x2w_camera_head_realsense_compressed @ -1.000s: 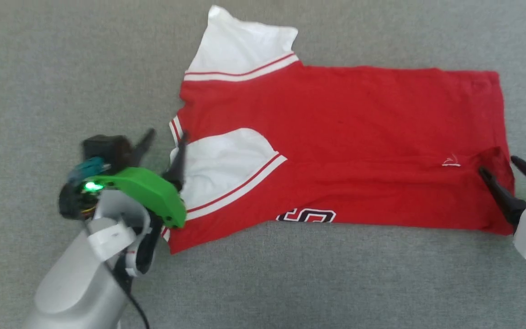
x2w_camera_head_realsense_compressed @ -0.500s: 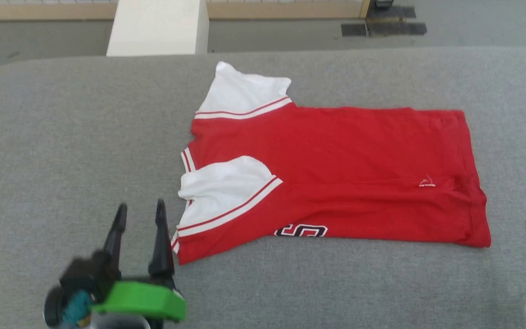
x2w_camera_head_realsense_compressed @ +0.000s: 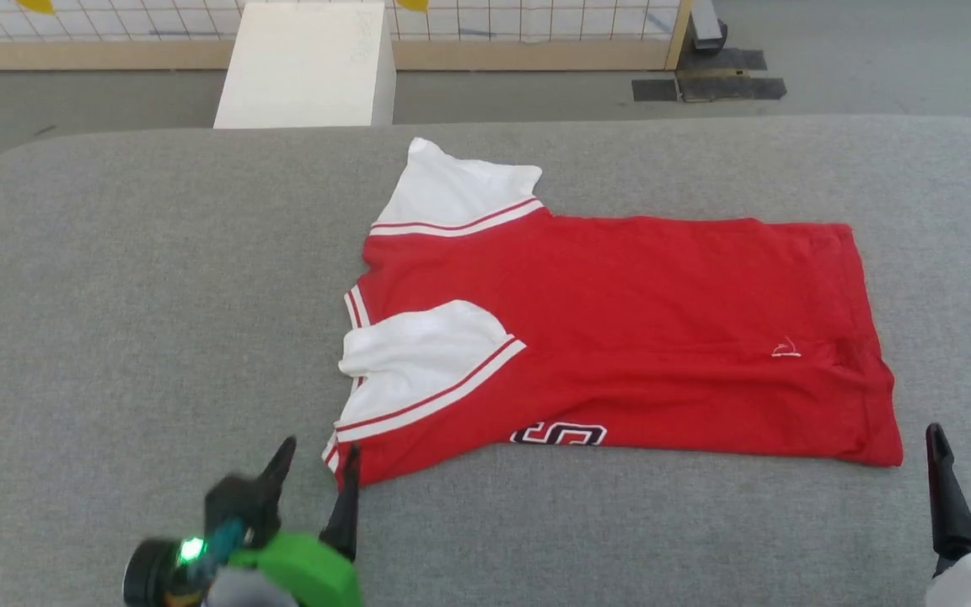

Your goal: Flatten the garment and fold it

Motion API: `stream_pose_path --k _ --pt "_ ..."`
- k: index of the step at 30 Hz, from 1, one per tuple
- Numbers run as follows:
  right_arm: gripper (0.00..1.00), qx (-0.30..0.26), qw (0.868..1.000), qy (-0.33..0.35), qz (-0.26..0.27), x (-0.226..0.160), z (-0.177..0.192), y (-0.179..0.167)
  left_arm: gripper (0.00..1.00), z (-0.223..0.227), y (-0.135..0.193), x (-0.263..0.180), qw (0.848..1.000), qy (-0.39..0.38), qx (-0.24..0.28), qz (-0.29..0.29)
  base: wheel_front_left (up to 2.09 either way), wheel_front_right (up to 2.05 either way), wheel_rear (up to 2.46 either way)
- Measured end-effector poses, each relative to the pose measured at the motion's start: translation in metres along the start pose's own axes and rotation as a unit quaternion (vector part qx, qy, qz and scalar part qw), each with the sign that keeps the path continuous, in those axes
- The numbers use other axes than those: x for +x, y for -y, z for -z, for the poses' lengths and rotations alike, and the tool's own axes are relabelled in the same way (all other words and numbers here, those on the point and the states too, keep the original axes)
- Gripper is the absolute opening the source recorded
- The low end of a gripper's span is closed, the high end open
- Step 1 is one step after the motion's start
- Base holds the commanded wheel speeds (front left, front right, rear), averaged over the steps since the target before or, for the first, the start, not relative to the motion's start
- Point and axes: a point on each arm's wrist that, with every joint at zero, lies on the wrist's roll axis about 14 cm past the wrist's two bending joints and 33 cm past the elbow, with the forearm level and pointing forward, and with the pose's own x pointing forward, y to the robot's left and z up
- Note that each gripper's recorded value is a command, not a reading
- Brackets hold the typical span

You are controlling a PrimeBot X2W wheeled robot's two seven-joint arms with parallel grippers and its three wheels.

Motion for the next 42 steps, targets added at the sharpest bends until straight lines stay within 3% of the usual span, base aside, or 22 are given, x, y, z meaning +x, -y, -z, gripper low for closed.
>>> stream_pose_path --k 5,12,13,14,18,23,31,41,42 --pt "1.0 -0.006 1.0 -0.014 -0.012 0.009 0.004 -0.006 1.0 0.031 -0.001 0.019 0.991 -0.122 0.028 0.037 0.0 0.0 0.0" --pt "1.0 -0.011 0.999 -0.034 -0.017 0.02 0.014 -0.006 1.0 0.065 -0.01 0.029 0.974 -0.224 0.027 0.034 0.0 0.0 0.0" --pt "1.0 -0.011 0.999 -0.042 -0.016 0.022 0.019 -0.004 0.68 0.071 -0.004 0.032 0.969 -0.243 0.017 0.048 0.0 0.0 0.0" --pt "1.0 -0.012 0.999 -0.043 -0.015 0.022 0.019 -0.003 0.0 0.071 -0.001 0.033 0.968 -0.246 0.013 0.055 0.0 0.0 0.0" --pt "1.0 -0.026 0.999 -0.041 -0.02 0.025 0.014 -0.001 0.0 0.07 0.008 0.035 0.966 -0.248 0.003 0.072 0.0 0.0 0.0" --pt "1.0 -0.042 0.997 -0.043 -0.044 0.032 0.004 -0.004 0.0 0.055 0.002 0.035 0.975 -0.212 -0.024 0.053 0.0 0.0 0.0" --pt "1.0 -0.043 0.98 -0.187 -0.049 0.034 0.046 0.009 0.0 0.033 -0.013 0.031 0.986 -0.154 -0.059 0.012 0.0 0.0 0.0" --pt "1.0 -0.029 0.964 -0.256 -0.067 0.048 0.081 -0.002 0.0 0.041 -0.011 0.03 0.984 -0.164 -0.069 0.008 0.0 0.0 0.0" --pt "0.81 -0.027 0.962 -0.264 -0.065 0.048 0.086 -0.002 0.0 0.041 -0.011 0.03 0.984 -0.165 -0.069 0.008 0.0 0.0 0.0"
